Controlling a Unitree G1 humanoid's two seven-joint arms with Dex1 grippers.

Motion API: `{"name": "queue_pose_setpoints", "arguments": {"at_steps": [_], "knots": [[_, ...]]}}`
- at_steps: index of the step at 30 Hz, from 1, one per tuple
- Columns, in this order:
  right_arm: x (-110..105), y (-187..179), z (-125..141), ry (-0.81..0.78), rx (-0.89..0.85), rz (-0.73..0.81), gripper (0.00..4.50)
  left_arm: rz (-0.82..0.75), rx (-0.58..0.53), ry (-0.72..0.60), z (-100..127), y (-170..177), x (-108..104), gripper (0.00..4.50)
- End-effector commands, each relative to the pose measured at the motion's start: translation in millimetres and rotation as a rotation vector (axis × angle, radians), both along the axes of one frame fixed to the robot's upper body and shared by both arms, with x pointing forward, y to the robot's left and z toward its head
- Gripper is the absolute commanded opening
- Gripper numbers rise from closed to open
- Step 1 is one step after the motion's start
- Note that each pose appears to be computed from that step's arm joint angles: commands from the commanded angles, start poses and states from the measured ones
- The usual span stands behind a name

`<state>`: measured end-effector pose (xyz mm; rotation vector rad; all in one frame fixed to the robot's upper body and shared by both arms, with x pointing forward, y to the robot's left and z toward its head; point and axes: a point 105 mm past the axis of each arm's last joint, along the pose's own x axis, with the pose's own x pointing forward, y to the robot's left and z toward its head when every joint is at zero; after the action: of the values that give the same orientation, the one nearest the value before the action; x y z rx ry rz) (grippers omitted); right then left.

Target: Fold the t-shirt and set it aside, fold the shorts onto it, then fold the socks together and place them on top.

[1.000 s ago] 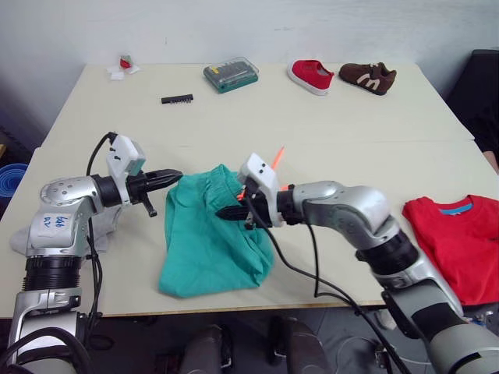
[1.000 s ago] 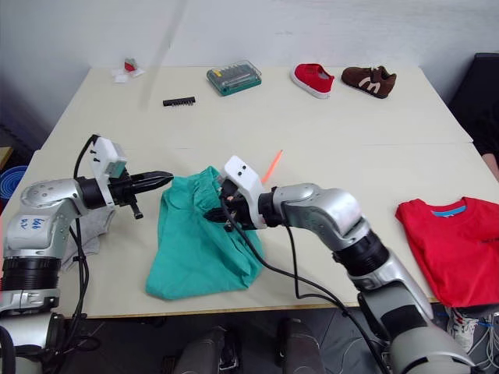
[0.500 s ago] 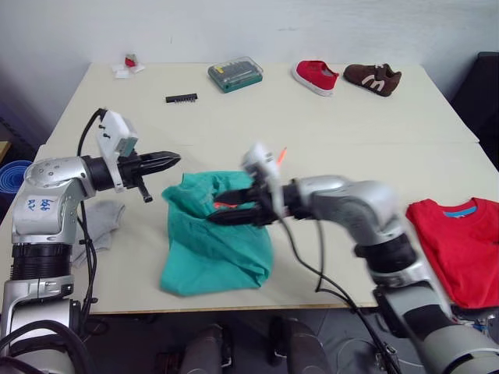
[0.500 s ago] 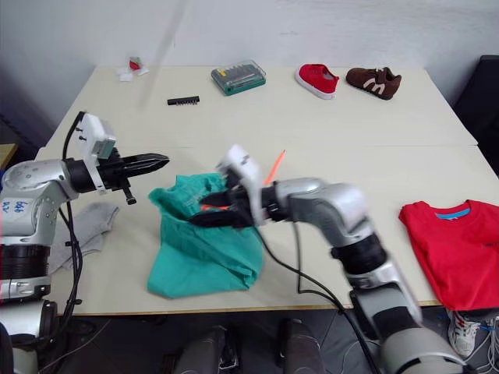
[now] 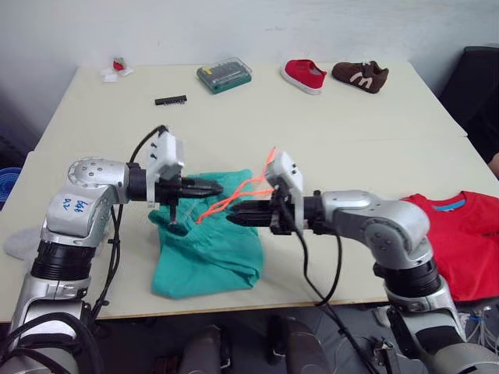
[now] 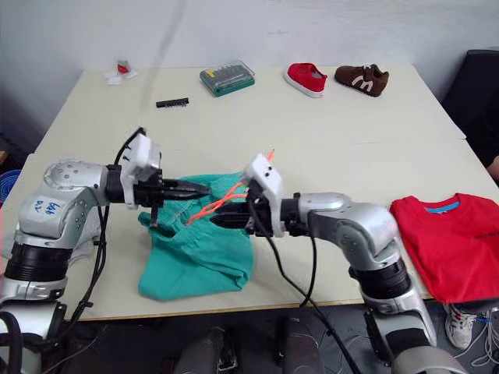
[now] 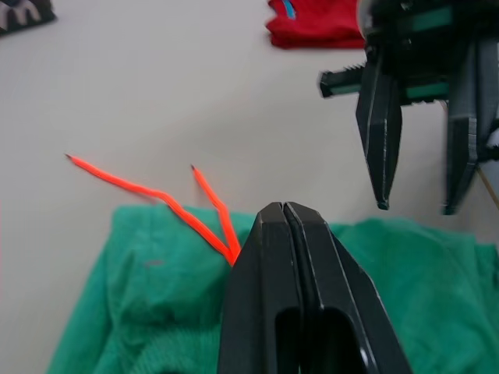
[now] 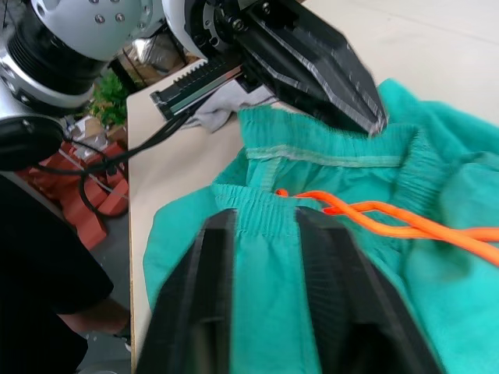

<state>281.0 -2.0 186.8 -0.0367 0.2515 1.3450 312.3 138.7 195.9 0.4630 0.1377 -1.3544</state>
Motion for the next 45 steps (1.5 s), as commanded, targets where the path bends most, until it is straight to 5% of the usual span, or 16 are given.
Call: {"name": "queue_pose_setpoints", "arguments": {"at_steps": [1,5,12,15,22,27,35,40,43,45], "knots": [[8.5,13.7,-18.8,-0.072,-0.044,-0.021,0.01,-0.023,0.175,0.041,-39.2,12.0,-2.1,0.0],[18.8,22.1,-46.7,-0.078,-0.106,-0.042,0.01,-0.027,0.221,0.014,-55.1,21.6,0.6,0.0],[-6.3,9.2,-89.7,-0.011,-0.267,0.117,0.01,0.009,0.361,0.01,-78.8,53.1,-7.4,0.0],[-0.3,2.4,-95.5,-0.054,-0.318,0.118,0.01,0.049,0.358,-0.01,-76.4,59.0,-3.3,0.0],[26.1,9.0,-12.2,-0.083,-0.051,0.064,0.01,0.125,0.061,0.058,-29.1,48.4,-5.1,0.0],[64.2,10.1,-0.6,-0.142,-0.075,-0.036,0.01,0.117,-0.074,0.181,-4.0,38.5,-16.3,0.0],[107.8,13.1,-31.8,-0.241,-0.188,-0.177,0.01,0.065,0.073,0.157,-55.2,13.8,-23.5,0.0],[128.6,-4.5,-28.1,-0.252,-0.149,-0.321,0.01,0.134,0.222,0.178,-99.8,45.3,-26.6,0.0],[121.6,-11.6,-6.4,-0.24,-0.039,-0.309,0.01,0.167,0.229,0.191,-113.3,61.4,-31.4,0.0],[103.2,-27.8,7.2,-0.161,0.01,-0.263,0.01,0.196,0.115,0.17,-94.2,56.3,-26.2,0.0]]}}
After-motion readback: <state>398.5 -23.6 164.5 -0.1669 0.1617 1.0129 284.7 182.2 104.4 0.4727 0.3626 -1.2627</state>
